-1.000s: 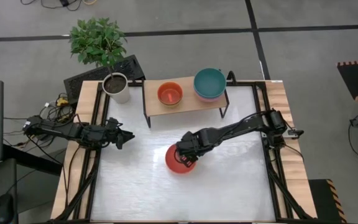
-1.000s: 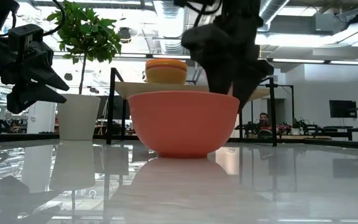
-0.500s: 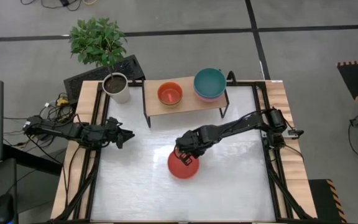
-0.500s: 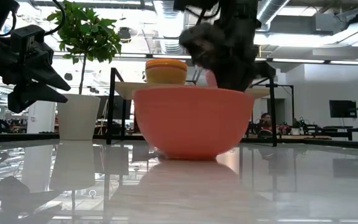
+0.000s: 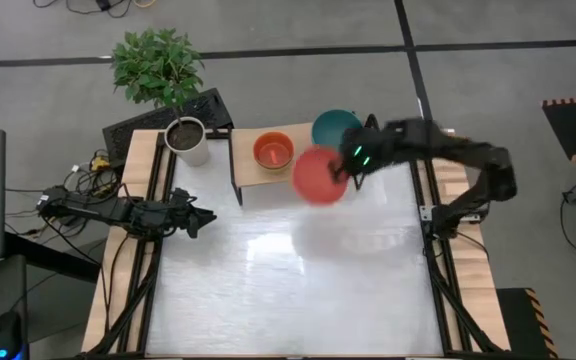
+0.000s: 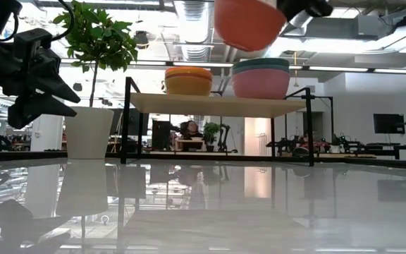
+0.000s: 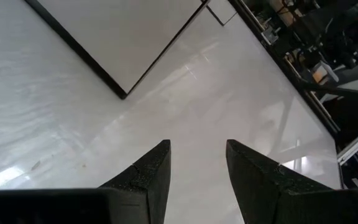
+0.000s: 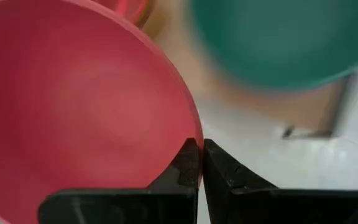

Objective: Place and stack bowls onto a shelf
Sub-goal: Stack the orange bowl on top of the dark green bowl on the shelf

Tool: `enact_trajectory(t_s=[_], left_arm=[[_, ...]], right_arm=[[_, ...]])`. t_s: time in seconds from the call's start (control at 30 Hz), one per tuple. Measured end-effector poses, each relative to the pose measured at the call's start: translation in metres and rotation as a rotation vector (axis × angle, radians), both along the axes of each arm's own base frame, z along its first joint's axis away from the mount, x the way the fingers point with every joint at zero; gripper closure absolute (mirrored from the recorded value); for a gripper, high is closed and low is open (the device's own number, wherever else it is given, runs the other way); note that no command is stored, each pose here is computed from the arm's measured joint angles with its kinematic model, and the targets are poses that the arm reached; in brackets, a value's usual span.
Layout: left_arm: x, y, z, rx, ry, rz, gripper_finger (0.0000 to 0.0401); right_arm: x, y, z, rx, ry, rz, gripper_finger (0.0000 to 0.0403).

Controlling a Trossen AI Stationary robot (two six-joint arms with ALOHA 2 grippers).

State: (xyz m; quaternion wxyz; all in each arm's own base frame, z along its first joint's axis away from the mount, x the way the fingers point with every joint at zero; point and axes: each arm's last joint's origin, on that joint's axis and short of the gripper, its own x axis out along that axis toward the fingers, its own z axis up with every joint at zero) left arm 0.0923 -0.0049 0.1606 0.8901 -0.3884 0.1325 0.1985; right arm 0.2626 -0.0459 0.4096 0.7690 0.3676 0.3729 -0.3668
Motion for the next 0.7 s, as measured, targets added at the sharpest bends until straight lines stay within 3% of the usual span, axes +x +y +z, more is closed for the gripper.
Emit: enact_trajectory(t_s=[0.23, 0.5, 0.7], left_arm=[[0.0, 0.0, 0.0, -0.03, -0.009, 0.014, 0.0262], [0.0, 0.0, 0.0, -0.057, -0.019, 0.036, 0.0262], [0.0, 0.0, 0.0, -0.063, -0.021, 0.041, 0.0262]], right_arm=[[-0.044, -0.058, 0.02, -0.07, -0.058, -0.202, 0.0377], [-0.042, -0.11, 0.002, -0.013, -0.009, -0.223, 0.0377], [-0.05, -0.122, -0.005, 0.015, 0.055, -0.228, 0.0377]])
